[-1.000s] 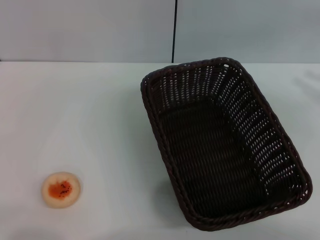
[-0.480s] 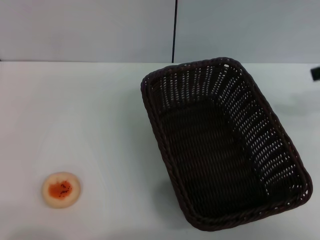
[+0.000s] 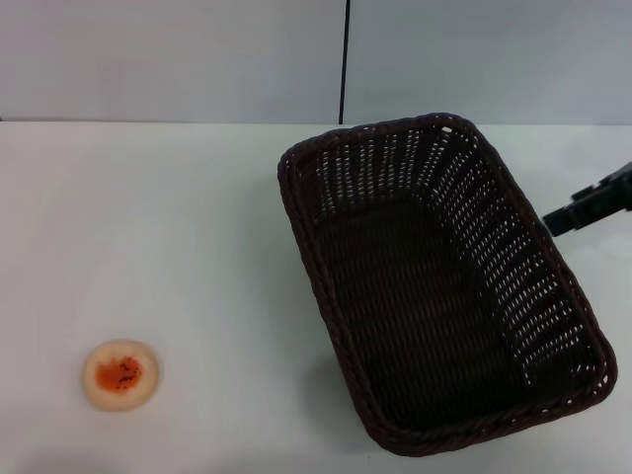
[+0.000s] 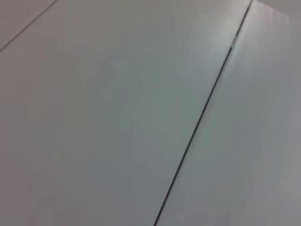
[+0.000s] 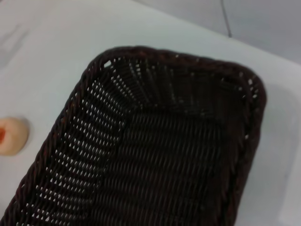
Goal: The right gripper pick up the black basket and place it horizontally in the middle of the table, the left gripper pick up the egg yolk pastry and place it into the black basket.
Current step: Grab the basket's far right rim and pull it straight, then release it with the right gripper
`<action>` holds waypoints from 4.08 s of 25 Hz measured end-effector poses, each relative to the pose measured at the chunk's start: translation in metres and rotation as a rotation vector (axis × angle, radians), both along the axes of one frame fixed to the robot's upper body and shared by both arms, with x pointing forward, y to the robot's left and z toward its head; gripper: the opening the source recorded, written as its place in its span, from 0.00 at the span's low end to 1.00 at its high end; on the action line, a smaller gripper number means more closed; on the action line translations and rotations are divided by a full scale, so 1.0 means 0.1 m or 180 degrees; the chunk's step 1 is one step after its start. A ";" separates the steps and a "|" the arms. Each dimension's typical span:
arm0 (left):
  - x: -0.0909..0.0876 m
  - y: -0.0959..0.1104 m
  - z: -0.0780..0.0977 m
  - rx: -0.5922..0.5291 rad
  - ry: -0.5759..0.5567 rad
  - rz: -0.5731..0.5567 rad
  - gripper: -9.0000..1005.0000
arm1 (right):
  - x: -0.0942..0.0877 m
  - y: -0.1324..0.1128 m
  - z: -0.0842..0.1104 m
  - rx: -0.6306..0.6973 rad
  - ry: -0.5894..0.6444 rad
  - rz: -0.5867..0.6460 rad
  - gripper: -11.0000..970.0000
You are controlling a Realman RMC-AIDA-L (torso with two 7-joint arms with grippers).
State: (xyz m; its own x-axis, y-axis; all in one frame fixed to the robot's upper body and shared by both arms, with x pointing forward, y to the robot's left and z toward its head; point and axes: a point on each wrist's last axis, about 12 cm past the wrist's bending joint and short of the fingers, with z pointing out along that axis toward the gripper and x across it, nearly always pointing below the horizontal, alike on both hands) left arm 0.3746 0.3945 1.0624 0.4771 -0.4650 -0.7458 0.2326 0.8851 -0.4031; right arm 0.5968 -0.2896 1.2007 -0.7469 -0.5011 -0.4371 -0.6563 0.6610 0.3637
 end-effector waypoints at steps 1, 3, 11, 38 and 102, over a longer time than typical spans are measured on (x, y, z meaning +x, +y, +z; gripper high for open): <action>0.01 -0.01 0.00 0.0008 0.0003 -0.0020 0.54 | 0.01 0.02 -0.04 -0.0001 0.0028 0.0011 0.74; 0.01 -0.01 0.00 0.0016 0.0006 -0.0037 0.54 | 0.03 0.07 -0.10 -0.0012 0.0057 0.0022 0.74; 0.04 -0.05 0.00 0.0100 0.0027 -0.0128 0.54 | 0.10 0.27 -0.30 -0.0108 0.0105 0.0099 0.71; 0.07 -0.07 0.00 0.0074 0.0018 -0.0157 0.54 | 0.09 0.29 -0.41 -0.0021 -0.0003 0.0185 0.24; 0.03 -0.18 -0.06 -0.0229 0.0025 -0.0325 0.53 | 0.40 1.02 0.16 0.0377 -0.1643 0.2286 0.20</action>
